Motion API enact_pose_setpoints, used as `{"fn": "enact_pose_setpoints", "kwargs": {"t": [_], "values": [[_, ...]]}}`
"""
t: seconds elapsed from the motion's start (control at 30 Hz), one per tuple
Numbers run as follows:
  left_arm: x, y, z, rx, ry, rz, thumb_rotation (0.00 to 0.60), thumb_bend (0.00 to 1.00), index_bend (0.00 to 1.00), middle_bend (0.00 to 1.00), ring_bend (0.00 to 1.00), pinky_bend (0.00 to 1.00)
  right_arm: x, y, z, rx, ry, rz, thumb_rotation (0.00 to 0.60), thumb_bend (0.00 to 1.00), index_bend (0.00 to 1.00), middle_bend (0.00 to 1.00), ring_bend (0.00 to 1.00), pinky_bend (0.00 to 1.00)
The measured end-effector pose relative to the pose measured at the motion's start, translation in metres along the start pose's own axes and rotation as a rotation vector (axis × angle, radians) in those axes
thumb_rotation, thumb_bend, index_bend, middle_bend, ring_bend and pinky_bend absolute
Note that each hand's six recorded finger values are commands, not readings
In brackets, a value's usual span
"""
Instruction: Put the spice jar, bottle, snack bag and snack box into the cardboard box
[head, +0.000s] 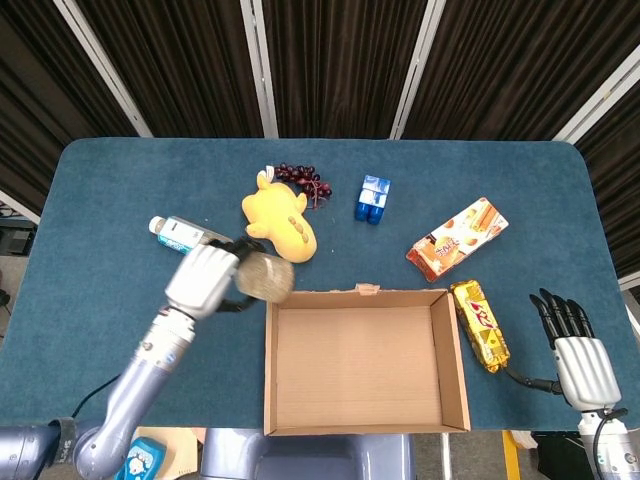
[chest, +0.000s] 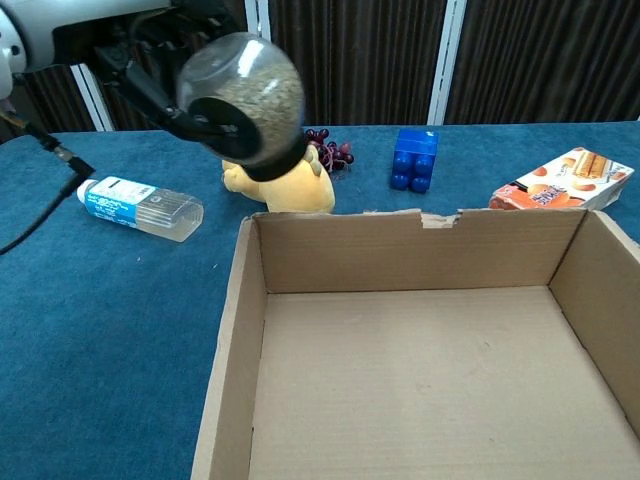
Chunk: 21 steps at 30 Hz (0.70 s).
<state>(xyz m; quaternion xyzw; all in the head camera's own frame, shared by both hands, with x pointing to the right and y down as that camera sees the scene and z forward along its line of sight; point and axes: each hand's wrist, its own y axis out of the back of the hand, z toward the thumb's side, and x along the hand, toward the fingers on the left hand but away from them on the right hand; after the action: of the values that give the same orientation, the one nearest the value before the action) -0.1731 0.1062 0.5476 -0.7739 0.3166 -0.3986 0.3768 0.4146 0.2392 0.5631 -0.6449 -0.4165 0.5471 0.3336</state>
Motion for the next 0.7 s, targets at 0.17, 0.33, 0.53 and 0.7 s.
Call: {"fn": "enact_pose_setpoints", "kwargs": {"t": [0.17,0.33,0.53,0.7], "values": [[-0.003,-0.018,0.049,-0.023,-0.127,-0.059,0.600,0.25,0.25,0.08,0.14,0.23,0.000,0.001,-0.002,-0.004,-0.008,-0.002,0.600,0.00,0.00,0.00,0.00,0.00],[-0.008,-0.045,0.074,0.008,-0.177,-0.141,0.600,0.07,0.00,0.00,0.00,0.00,0.000,0.002,-0.003,-0.007,-0.014,-0.001,0.600,0.00,0.00,0.00,0.00,0.00],[-0.010,-0.060,0.075,0.045,-0.148,-0.210,0.600,0.05,0.00,0.00,0.00,0.00,0.000,0.002,-0.004,-0.009,-0.017,0.001,0.600,0.00,0.00,0.00,0.00,0.00],[-0.008,-0.049,0.056,0.063,-0.086,-0.187,0.600,0.05,0.00,0.00,0.00,0.00,-0.001,0.001,-0.004,-0.006,-0.019,0.005,0.600,0.00,0.00,0.00,0.00,0.00]]}}
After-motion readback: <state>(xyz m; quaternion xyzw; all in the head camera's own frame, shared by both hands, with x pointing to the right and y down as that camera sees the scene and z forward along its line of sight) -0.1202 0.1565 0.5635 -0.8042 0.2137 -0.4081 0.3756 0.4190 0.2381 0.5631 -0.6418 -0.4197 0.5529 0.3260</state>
